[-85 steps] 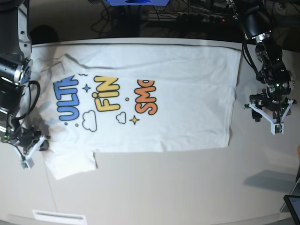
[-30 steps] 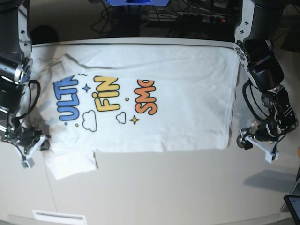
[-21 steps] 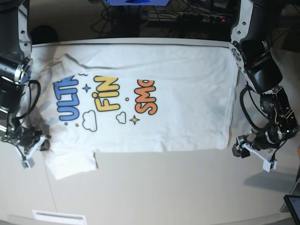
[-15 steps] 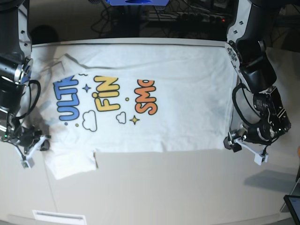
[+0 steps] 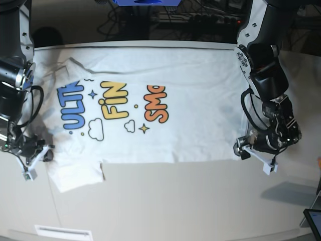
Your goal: Fold the T-shirt properly
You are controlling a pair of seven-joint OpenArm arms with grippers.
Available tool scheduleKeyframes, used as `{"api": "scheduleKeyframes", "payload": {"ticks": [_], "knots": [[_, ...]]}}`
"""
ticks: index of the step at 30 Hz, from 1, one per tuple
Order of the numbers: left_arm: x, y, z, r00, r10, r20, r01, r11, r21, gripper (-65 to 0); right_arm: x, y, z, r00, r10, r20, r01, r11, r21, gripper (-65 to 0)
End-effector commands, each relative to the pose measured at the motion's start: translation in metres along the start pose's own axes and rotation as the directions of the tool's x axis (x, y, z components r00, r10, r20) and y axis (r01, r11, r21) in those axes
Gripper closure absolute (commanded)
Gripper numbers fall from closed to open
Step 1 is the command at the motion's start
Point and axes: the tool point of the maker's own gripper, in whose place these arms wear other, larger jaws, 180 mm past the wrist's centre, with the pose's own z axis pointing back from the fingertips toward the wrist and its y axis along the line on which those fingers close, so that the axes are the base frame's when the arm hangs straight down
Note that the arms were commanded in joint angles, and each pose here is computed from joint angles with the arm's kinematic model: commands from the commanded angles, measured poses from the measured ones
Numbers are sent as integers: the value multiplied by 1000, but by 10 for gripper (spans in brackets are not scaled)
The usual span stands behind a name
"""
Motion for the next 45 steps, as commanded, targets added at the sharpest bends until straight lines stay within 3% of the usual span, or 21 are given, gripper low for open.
{"api": "scheduleKeyframes", "payload": {"ticks": [1,19,23,30,37,45], "knots": [[18,-1,6,999,-10,37,10,1000,-1,-502,-9,-5,2,997,29,-72,-30,999,-17,-7],[12,-27,-4,999,-24,25,25,999,-48,-489,-10,-5,2,997,29,-73,-30,999,-16,-7],[7,-32,-9,999,-52,2,52,997,-50,-344,-15,-5,2,996,27,-81,-29,999,-16,-7],[0,-32,-21,1000,-18,-17,16,998,-68,-8,-18,-5,2,996,26,-85,-28,999,-16,-7],[-2,-30,-23,1000,-20,-8,20,998,-65,0,-19,-6,2,996,28,-81,-29,999,-19,-7],[26,-24,6,989,-94,114,95,996,-4,0,9,-4,8,997,74,-4,-74,997,-38,-7]]}}
